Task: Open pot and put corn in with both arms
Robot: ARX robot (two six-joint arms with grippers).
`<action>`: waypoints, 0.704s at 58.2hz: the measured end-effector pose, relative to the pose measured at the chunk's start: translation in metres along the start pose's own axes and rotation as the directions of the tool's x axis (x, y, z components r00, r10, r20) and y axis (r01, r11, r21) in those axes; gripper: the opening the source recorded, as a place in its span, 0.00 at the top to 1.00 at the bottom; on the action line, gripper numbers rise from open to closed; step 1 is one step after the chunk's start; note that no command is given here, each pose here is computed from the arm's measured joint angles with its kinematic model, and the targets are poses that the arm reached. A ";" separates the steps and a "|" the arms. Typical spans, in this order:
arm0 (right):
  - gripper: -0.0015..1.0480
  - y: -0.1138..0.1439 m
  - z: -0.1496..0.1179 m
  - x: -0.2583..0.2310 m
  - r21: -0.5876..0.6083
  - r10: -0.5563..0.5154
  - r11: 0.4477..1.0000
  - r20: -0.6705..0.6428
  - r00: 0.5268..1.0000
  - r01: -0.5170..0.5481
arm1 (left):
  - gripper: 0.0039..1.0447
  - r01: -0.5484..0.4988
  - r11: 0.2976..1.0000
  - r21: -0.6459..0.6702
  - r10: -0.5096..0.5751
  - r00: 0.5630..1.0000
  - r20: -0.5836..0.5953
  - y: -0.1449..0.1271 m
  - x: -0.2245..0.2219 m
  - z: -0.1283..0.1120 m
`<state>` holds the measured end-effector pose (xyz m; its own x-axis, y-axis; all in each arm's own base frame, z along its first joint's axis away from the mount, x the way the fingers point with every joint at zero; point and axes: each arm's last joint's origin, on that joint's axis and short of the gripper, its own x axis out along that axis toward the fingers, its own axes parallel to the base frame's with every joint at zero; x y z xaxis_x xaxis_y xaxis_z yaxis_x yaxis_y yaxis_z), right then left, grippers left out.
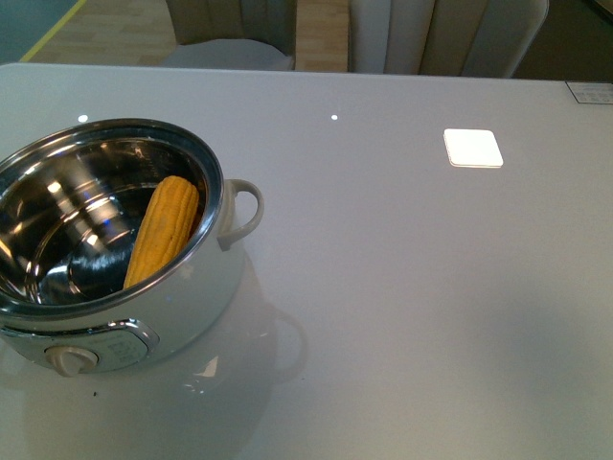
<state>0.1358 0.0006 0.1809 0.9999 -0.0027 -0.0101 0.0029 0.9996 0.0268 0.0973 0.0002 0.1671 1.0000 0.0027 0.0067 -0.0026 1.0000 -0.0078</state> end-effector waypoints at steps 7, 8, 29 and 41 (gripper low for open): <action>0.92 0.000 -0.003 -0.005 -0.011 0.007 1.000 0.001 1.000 -0.007 | 0.06 0.000 1.000 0.000 0.000 1.000 0.000 0.000 0.000 0.000; 0.94 0.000 -0.003 -0.005 -0.013 0.007 1.000 0.002 1.000 -0.007 | 0.06 0.000 1.000 0.000 0.000 1.000 0.000 0.000 0.000 0.000; 0.98 0.000 -0.009 -0.016 -0.021 0.006 1.000 0.028 1.000 -0.006 | 0.06 0.000 1.000 0.000 0.000 1.000 0.000 0.000 0.000 0.000; 0.98 -0.001 -0.009 -0.022 -0.021 0.007 1.000 0.027 1.000 -0.006 | 0.06 0.000 1.000 0.000 0.000 1.000 0.000 0.000 0.000 0.000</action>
<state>0.1141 0.0004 0.1723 0.9998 0.0034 0.0174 -0.0035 1.0000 0.0059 0.0973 0.0002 0.1671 1.0000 0.0027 0.0067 -0.0026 1.0000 -0.0078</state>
